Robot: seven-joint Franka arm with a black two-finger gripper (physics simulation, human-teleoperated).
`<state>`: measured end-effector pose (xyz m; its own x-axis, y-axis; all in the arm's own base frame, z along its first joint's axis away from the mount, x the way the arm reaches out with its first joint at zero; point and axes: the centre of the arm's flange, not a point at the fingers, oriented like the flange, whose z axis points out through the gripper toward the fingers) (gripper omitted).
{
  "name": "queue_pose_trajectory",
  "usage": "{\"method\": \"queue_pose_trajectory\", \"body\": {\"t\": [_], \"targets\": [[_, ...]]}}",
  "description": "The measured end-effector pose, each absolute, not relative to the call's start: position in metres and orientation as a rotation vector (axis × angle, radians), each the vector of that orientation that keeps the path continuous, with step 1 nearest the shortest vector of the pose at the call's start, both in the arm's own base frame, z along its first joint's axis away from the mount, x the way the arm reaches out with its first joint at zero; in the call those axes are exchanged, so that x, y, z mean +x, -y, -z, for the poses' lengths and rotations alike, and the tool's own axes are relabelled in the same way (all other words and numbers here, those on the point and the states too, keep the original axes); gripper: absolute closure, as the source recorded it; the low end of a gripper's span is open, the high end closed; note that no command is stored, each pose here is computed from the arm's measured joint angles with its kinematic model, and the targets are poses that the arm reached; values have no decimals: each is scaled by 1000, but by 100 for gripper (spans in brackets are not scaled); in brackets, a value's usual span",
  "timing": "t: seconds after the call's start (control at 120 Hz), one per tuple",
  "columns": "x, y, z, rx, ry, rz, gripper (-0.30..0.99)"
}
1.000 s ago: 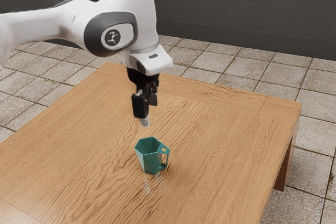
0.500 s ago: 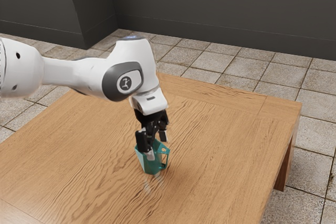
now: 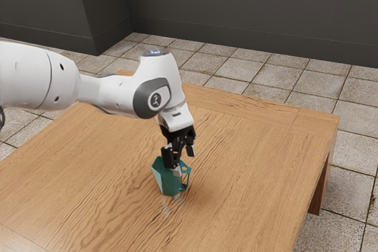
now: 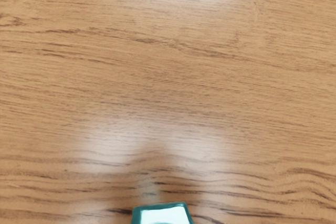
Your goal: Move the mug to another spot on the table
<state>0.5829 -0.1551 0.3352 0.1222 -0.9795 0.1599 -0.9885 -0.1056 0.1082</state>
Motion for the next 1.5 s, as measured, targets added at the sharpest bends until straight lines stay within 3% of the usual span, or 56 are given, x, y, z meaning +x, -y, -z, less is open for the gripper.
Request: {"method": "queue_pose_trajectory", "body": {"t": [1.183,1.367,1.5], "targets": [[612,143,-292,2189,1979,-20,1],[611,144,-286,2194,1952,-22,6],[611,144,-283,2201,1934,-22,21]]}}
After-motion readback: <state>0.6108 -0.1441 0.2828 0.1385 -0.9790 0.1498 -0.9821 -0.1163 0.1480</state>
